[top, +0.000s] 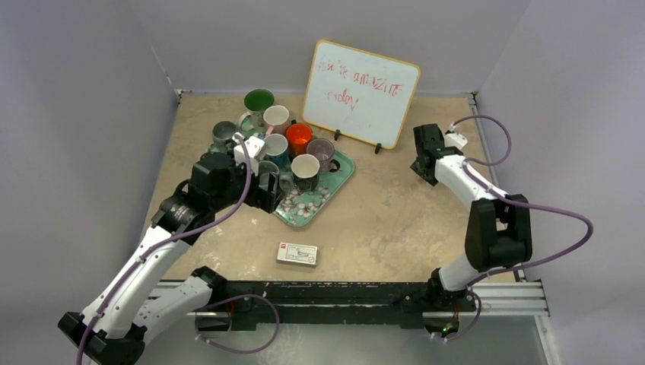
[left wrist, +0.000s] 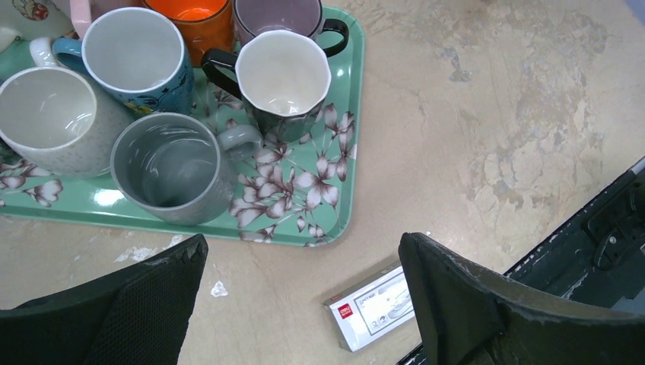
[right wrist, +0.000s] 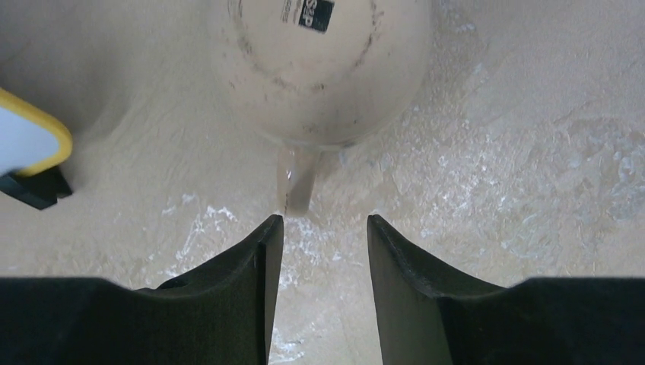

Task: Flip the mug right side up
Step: Move the cup to the center of the board.

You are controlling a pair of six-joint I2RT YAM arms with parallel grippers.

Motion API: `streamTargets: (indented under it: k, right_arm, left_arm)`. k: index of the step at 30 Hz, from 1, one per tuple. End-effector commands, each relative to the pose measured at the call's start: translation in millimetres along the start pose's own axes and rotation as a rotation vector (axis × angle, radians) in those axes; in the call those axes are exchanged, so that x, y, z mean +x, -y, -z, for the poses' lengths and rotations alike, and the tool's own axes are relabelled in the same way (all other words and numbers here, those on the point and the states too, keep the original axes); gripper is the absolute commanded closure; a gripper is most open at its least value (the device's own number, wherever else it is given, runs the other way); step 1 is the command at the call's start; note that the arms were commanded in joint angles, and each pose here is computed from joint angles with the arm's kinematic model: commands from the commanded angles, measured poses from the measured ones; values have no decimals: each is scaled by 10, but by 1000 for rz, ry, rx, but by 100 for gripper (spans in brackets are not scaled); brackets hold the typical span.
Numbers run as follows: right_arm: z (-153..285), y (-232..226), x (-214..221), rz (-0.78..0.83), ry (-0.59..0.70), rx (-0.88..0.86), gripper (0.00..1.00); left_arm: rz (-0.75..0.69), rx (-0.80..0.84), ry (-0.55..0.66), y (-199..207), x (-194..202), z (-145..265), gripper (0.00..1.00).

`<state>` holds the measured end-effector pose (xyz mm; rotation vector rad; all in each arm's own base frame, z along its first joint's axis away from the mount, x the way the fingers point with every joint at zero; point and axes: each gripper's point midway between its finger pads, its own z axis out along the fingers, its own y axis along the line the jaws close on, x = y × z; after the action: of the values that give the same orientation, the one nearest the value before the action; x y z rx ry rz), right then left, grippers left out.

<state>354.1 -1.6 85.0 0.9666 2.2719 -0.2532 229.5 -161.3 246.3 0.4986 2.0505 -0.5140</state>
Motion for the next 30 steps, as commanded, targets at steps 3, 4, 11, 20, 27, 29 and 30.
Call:
streamTargets:
  k: [3,4,11,20,27,29,30]
  right_arm:
    - [-57,-140,-264,-87,33,-24,53]
    - [-77,-144,-278,-93,31,-26,53]
    - [-228,-171,-247,-109,-12,-7,54]
    - [-307,-152,-196,-121,-26,10,67]
    - [-322,-167,-165,-117,-31,-12,88]
    - [-331,-186,-146,-111,-35,-26,100]
    - [-323,-198,-138,-110,-41,-34,100]
  left_arm:
    - [-17,0,58,-10,-110,89,4]
    - [-16,-1,60,-14,-112,92,4]
    - [2,-9,70,-56,-131,96,4]
    - [32,-32,90,-148,-157,108,5]
    - [37,-39,86,-168,-153,101,5]
    - [38,-40,85,-170,-148,99,5]
    - [37,-40,86,-171,-150,99,5]
